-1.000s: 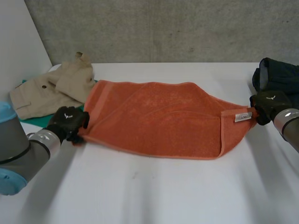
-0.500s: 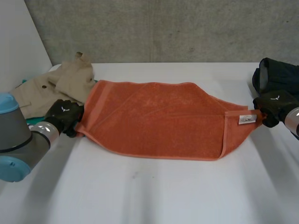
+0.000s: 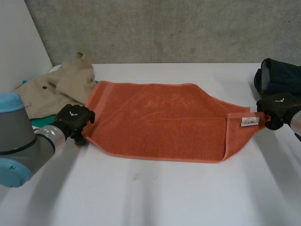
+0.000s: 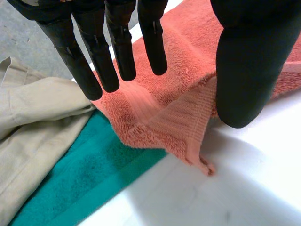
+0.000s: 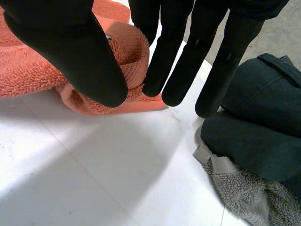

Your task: Fold the laundry.

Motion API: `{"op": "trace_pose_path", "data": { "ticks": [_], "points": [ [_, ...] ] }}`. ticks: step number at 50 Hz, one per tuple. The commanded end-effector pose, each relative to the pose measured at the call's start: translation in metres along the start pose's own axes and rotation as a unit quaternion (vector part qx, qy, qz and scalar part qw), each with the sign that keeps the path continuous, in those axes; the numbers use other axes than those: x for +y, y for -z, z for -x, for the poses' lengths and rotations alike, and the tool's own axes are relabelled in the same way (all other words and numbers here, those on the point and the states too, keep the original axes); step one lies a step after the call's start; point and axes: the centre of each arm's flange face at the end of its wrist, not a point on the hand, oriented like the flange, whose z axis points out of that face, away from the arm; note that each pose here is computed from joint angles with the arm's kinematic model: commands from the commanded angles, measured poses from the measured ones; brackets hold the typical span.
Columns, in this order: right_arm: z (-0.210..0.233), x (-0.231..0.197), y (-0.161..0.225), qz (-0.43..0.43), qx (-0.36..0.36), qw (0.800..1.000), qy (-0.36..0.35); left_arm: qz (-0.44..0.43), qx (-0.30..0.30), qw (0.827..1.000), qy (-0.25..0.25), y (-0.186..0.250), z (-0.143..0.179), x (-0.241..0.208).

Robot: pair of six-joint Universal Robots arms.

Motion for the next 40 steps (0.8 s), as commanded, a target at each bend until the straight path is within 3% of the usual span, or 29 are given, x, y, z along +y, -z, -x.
{"op": "trace_pose_path", "data": {
  "ticks": [1,13,24,29,34,40],
  "points": [
    [0.002,0.001,0.0,0.002,-0.002,1.0,-0.001,0.006,-0.007,1.0,-0.005,-0.015,-0.001,0.005],
    [-0.001,-0.001,0.002,0.011,-0.001,1.0,0.012,0.019,-0.056,0.995,-0.078,-0.023,0.012,0.009],
    [0.0,-0.056,0.02,-0.02,0.013,0.997,0.077,-0.011,-0.046,0.997,-0.062,-0.013,0.007,-0.005],
    [0.023,-0.077,0.027,-0.014,-0.028,0.994,0.108,-0.014,-0.053,0.997,-0.056,-0.01,0.011,-0.008],
    [0.047,-0.079,0.019,0.005,-0.07,0.988,0.14,-0.016,-0.054,0.997,-0.054,-0.009,0.015,-0.009],
    [0.058,-0.073,0.0,0.03,-0.062,0.985,0.157,-0.017,-0.047,0.997,-0.053,-0.008,0.014,-0.008]
  ]
}}
